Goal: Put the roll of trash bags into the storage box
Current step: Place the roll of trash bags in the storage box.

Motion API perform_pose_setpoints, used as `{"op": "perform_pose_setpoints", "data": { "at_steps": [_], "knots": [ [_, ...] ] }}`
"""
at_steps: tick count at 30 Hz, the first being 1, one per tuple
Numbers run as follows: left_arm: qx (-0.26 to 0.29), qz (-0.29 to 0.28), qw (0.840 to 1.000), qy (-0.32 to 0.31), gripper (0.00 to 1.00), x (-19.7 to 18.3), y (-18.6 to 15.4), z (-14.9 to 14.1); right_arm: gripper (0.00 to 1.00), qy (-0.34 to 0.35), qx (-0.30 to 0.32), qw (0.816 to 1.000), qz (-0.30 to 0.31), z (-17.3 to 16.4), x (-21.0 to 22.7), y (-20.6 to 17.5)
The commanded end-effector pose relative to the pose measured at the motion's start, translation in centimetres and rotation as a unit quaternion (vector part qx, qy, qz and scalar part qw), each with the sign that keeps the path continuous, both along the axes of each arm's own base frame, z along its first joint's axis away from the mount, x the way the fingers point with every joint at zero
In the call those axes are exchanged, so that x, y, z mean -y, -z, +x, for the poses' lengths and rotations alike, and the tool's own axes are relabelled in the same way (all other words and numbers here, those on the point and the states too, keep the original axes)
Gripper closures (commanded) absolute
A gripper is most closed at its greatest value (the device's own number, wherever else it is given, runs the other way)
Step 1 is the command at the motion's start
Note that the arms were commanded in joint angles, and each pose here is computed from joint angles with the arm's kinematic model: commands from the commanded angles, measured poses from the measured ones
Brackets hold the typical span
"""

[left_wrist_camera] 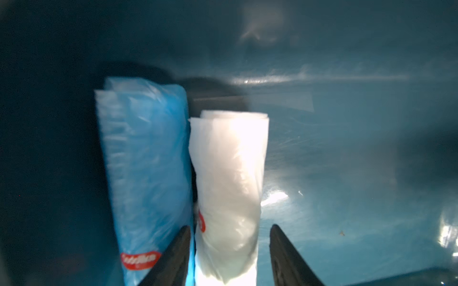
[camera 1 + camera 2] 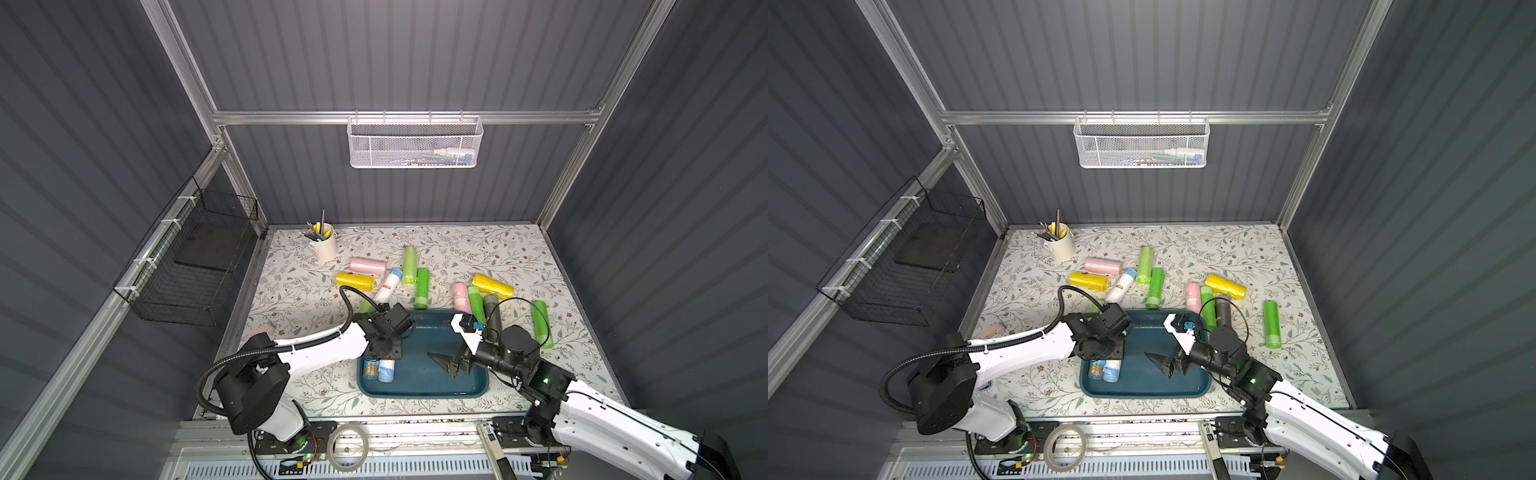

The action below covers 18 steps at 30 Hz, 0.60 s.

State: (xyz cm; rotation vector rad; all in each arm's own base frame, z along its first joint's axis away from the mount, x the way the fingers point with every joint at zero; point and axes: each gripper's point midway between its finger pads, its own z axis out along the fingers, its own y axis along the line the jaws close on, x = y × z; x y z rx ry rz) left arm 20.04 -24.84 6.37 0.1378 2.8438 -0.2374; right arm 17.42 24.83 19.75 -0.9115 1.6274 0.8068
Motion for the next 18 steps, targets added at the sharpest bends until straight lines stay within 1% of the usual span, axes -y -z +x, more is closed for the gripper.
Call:
{"op": "perform_pose_setpoints", "data": {
  "at_steps": [1,6,9,12,13,15,16,18],
  "knots": [
    [0.009,0.012,1.000,0.010,0.46,-0.5,-1.3,0.0,0.01,-0.002,0.000,1.000,0.001,-0.1,0.0,0.1],
    [0.014,0.009,1.000,0.019,0.46,-0.5,-2.7,-0.1,0.01,-0.001,0.000,1.000,0.001,-0.1,-0.1,0.1],
    [0.032,0.007,0.999,0.025,0.46,-0.9,-5.0,0.1,0.01,-0.001,0.000,1.000,0.000,-0.1,-0.1,0.1],
    [0.066,0.010,0.997,0.029,0.45,-2.0,-8.2,0.4,0.01,-0.002,0.000,1.000,0.000,-0.1,-0.1,0.2],
    [0.078,0.022,0.996,0.026,0.44,-2.8,-9.2,0.5,0.01,-0.001,0.000,1.000,0.000,-0.1,-0.1,0.2],
    [0.105,0.066,0.992,0.015,0.41,-5.0,-10.7,1.1,0.01,-0.001,-0.001,1.000,-0.001,0.0,-0.1,0.2],
    [0.108,0.095,0.990,0.011,0.39,-6.4,-10.9,1.3,0.01,-0.001,-0.001,1.000,-0.001,0.0,-0.1,0.2],
    [0.096,0.124,0.988,0.003,0.38,-8.5,-10.8,2.0,0.01,-0.002,-0.002,1.000,0.000,0.0,-0.1,0.1]
  ]
}}
